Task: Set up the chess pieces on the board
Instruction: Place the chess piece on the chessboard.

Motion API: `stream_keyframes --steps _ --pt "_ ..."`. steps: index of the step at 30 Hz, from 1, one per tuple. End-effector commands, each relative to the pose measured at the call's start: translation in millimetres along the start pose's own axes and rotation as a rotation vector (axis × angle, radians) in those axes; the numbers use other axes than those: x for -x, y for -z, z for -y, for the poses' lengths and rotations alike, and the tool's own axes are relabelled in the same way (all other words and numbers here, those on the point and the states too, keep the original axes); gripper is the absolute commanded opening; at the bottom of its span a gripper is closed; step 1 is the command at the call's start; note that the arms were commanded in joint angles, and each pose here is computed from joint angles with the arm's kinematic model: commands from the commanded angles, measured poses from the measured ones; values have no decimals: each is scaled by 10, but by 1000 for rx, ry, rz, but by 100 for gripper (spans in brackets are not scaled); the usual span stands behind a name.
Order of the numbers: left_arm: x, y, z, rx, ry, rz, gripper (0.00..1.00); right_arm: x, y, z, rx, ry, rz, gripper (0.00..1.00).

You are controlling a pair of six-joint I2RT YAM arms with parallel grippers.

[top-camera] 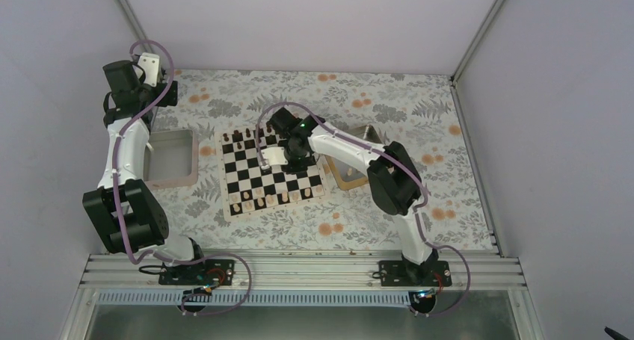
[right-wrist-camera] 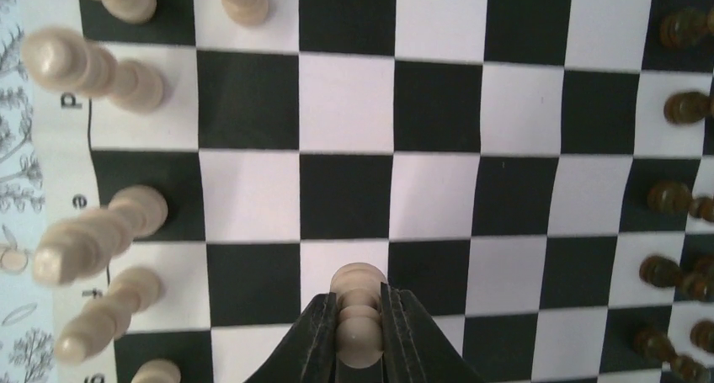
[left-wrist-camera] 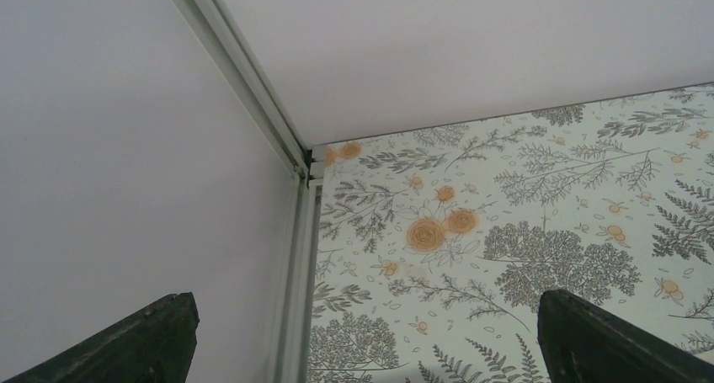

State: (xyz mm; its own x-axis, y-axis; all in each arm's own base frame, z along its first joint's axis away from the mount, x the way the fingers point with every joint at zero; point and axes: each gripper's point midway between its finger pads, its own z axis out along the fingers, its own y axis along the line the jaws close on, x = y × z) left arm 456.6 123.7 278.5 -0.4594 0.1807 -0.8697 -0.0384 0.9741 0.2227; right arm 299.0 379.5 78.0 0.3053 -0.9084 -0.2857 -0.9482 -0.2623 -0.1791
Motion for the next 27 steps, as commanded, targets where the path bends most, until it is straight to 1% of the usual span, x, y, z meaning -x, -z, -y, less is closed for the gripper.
stream_keyframes --steps 1,11,16,27 --pt "102 83 -20 2 5 46 100 303 -62 6 7 35 61 13" --pt "89 69 -5 -6 0 44 100 511 -237 -143 85 86 35 13" --pt "105 79 2 -10 -2 50 100 534 -330 -250 132 105 -3 13" --pt "122 95 8 -13 -3 57 100 532 -493 -404 176 134 -55 13"
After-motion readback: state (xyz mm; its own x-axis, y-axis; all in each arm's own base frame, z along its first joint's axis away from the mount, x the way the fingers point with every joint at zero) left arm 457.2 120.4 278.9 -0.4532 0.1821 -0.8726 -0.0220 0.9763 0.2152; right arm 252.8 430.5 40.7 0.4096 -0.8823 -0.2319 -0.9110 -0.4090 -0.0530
